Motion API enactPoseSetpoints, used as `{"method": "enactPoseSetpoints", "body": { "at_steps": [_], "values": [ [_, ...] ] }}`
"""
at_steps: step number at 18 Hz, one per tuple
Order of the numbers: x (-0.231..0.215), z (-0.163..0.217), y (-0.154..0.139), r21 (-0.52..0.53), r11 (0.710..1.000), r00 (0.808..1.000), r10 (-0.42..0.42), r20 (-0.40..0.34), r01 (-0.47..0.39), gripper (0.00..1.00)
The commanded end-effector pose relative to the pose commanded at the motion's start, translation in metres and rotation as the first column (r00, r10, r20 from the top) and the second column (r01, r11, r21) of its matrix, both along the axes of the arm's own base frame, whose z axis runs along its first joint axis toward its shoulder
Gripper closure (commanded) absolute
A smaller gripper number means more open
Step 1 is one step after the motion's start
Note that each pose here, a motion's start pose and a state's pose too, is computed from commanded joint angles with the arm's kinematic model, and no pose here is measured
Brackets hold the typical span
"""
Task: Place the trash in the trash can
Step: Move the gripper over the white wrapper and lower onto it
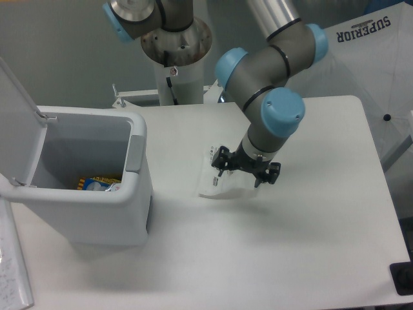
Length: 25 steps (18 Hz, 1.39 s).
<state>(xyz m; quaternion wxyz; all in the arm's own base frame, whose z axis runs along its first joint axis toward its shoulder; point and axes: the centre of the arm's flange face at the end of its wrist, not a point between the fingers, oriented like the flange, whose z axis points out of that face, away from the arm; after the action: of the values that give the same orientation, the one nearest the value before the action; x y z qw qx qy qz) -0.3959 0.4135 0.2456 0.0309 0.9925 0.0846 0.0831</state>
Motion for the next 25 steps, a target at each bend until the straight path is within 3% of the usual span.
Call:
{"method": "enactPoseSetpoints", "body": {
  "at_steps": [5, 9, 15, 16, 17, 18, 20, 25],
  "values": [
    [0.006, -0.016, -0.003, -0.088, 0.996, 0.999, -0.021, -0.050, 0.017, 0.00],
    [0.009, -0.024, -0.003, -0.077, 0.997, 0.993, -0.025, -0.114, 0.017, 0.00],
    [0.018, -0.046, 0.010, -0.122, 0.993, 0.988, -0.022, -0.150, 0.004, 0.03],
    [0.020, -0.049, 0.012, -0.127, 0.992, 0.988, -0.019, -0.150, 0.000, 0.10],
    [0.022, -0.052, 0.013, -0.131, 0.991, 0.989, -0.020, -0.146, 0.001, 0.24],
    [0.023, -0.054, 0.013, -0.132, 0.991, 0.989, -0.020, -0.143, 0.001, 0.45],
    [0.024, -0.052, 0.014, -0.132, 0.991, 0.989, -0.019, -0.147, -0.001, 0.97],
    [0.023, -0.045, 0.016, -0.116, 0.993, 0.988, -0.017, -0.154, -0.001, 1.00]
  ]
}}
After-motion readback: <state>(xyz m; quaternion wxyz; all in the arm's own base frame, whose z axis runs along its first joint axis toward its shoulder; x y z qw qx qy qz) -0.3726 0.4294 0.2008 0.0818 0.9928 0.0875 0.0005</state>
